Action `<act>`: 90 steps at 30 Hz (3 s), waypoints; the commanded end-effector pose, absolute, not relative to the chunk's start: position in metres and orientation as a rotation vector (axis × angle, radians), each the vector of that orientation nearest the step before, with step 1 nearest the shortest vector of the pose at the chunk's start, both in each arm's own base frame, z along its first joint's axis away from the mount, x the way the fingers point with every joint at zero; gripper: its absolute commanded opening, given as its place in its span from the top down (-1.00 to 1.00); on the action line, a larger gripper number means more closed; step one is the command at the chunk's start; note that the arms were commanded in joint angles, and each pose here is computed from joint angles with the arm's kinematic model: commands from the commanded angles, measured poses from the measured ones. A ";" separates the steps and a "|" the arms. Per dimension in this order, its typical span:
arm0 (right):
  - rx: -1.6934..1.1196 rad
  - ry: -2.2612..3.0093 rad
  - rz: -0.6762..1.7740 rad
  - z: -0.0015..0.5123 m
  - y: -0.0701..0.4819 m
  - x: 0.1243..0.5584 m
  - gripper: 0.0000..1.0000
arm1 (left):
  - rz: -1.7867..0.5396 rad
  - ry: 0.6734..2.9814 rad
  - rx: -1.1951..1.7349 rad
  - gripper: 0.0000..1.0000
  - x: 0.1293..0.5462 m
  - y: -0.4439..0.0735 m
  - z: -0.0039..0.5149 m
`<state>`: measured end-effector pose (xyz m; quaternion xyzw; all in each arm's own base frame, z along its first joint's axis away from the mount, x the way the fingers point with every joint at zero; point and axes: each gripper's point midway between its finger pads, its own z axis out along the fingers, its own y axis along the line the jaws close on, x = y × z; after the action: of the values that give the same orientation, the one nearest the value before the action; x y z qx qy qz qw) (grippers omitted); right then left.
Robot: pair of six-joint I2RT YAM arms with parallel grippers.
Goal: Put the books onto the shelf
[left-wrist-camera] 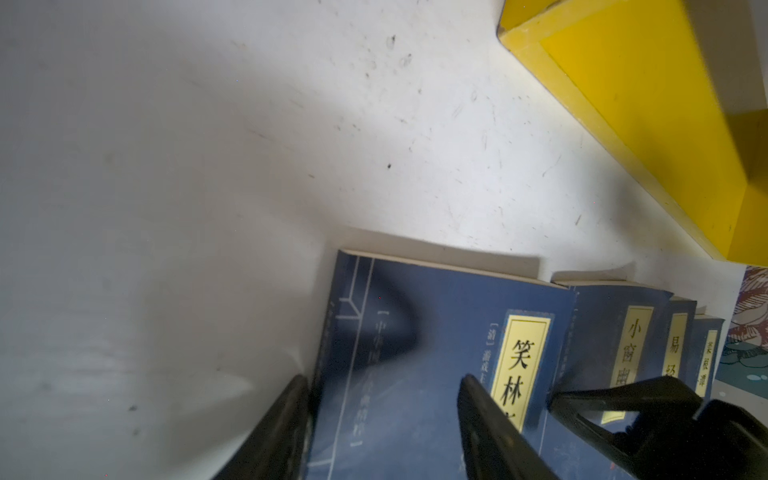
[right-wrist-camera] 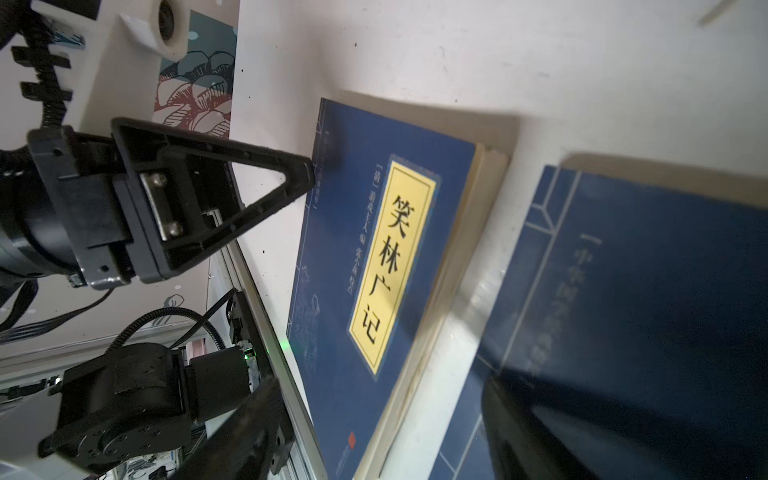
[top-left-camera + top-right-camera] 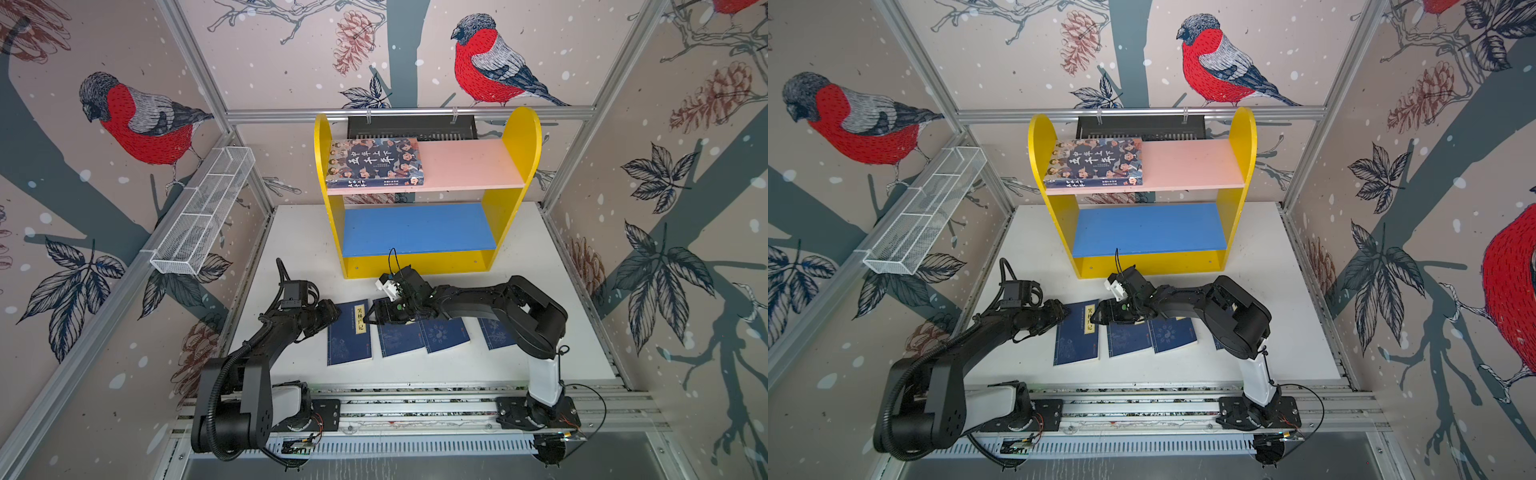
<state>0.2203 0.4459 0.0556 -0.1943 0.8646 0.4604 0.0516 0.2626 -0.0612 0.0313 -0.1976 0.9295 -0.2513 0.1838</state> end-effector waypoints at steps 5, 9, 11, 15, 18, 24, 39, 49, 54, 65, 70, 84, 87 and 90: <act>-0.584 2.694 1.405 0.038 0.449 0.221 -0.44 | -0.811 2.594 -0.470 -0.05 0.264 -0.075 0.043; -0.564 2.717 1.388 0.028 0.448 0.223 -0.38 | -0.781 2.592 -0.449 -0.07 0.263 -0.073 0.047; -0.561 2.722 1.395 0.026 0.449 0.224 -0.35 | -0.779 2.596 -0.448 -0.09 0.263 -0.073 0.046; -0.562 2.736 1.347 0.018 0.451 0.229 -0.32 | -0.779 2.626 -0.473 -0.11 0.261 -0.073 0.037; -0.556 2.756 1.275 0.012 0.449 0.234 -0.29 | -0.822 2.600 -0.454 -0.11 0.262 -0.078 0.042; -0.535 2.754 1.275 0.009 0.450 0.238 -0.09 | -0.891 2.546 -0.409 -0.02 0.266 -0.085 0.056; -0.488 2.704 1.381 0.019 0.453 0.242 0.22 | -1.121 2.424 -0.233 0.20 0.266 -0.112 0.092; -0.543 2.670 1.381 0.036 0.457 0.239 -0.01 | -0.699 2.449 -0.417 0.14 0.282 -0.051 0.099; -0.602 2.670 1.338 0.042 0.465 0.234 -0.16 | -0.451 2.537 -0.639 -0.02 0.274 -0.011 0.070; -0.673 2.664 1.306 0.052 0.473 0.228 -0.24 | -0.223 2.646 -0.810 -0.15 0.257 0.019 0.032; -0.662 2.673 1.309 0.053 0.475 0.229 -0.26 | -0.325 2.730 -0.781 -0.15 0.252 0.003 0.011; -0.585 2.767 1.313 0.031 0.469 0.222 -0.26 | -0.717 2.738 -0.507 -0.06 0.255 -0.067 0.022; -0.571 2.785 1.281 0.025 0.469 0.222 -0.26 | -0.765 2.724 -0.470 -0.05 0.255 -0.075 0.027; -0.552 2.785 1.252 0.022 0.468 0.226 -0.22 | -0.827 2.710 -0.440 -0.05 0.256 -0.082 0.032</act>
<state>0.2256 0.4743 0.0401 -0.1947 0.8796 0.4336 0.0208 0.2733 -0.0595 0.0289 -0.1660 0.9420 -0.2295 0.1802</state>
